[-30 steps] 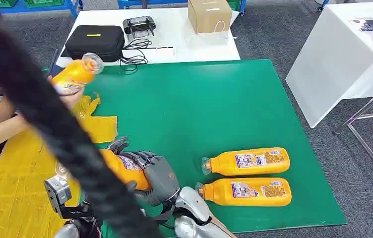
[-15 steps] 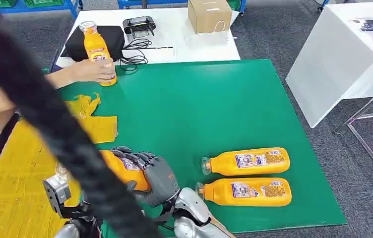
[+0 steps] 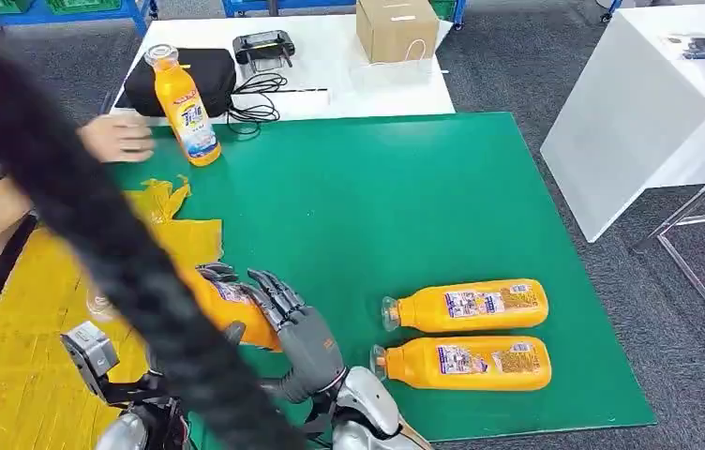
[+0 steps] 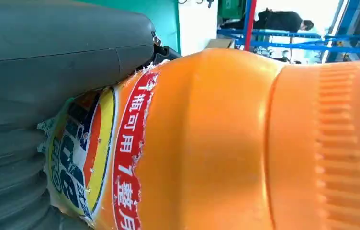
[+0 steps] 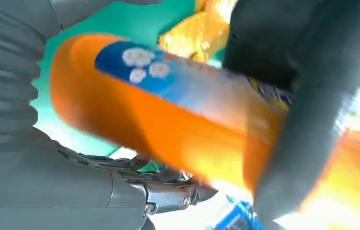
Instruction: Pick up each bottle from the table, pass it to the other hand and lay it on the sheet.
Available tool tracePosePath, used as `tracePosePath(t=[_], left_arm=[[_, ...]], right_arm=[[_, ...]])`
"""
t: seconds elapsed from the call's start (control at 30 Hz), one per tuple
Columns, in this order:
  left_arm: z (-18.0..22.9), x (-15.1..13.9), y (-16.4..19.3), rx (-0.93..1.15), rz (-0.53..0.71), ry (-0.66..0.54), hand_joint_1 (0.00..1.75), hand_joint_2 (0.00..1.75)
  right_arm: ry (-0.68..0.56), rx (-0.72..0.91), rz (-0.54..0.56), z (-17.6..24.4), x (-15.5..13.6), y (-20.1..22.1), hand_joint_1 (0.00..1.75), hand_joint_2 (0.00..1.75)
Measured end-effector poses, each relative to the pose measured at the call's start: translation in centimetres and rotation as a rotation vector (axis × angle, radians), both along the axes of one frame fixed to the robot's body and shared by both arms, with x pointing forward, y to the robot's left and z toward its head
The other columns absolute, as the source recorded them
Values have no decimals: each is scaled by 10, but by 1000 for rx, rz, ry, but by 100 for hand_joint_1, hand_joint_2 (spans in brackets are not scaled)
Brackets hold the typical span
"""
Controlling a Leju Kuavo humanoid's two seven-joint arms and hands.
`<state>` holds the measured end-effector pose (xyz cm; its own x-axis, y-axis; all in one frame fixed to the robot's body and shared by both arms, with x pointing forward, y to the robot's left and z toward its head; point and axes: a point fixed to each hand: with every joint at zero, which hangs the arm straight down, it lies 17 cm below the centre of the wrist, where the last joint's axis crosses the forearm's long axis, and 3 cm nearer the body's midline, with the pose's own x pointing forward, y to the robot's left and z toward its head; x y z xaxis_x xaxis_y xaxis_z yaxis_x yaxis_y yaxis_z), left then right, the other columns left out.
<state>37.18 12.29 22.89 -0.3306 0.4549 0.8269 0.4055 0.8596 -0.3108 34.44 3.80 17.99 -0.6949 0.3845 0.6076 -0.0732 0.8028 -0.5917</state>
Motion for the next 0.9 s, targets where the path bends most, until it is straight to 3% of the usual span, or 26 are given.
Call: tracePosePath(t=[0.17,0.3,0.47,0.63,0.7,0.8,0.9], left_arm=[[-1,9,18,1,67,8,175,175],[-2,18,41,85,200,-15,175,175],[-5,34,77,646,612,-165,175,175],[-24,41,86,1121,785,-253,175,175],[-43,47,88,1337,808,-254,175,175],[-94,64,110,1648,779,-150,175,175],[-124,79,141,1838,805,-89,175,175]], right_arm=[[-26,46,-38,16,1,-16,0,175],[-31,78,-66,24,4,-28,0,175],[-86,111,-113,47,1,-50,0,175],[-174,46,-169,70,-2,-68,0,175],[-190,28,-193,78,0,-78,0,175],[-210,11,-237,90,5,-98,0,175],[-222,1,-272,97,10,-116,0,175]])
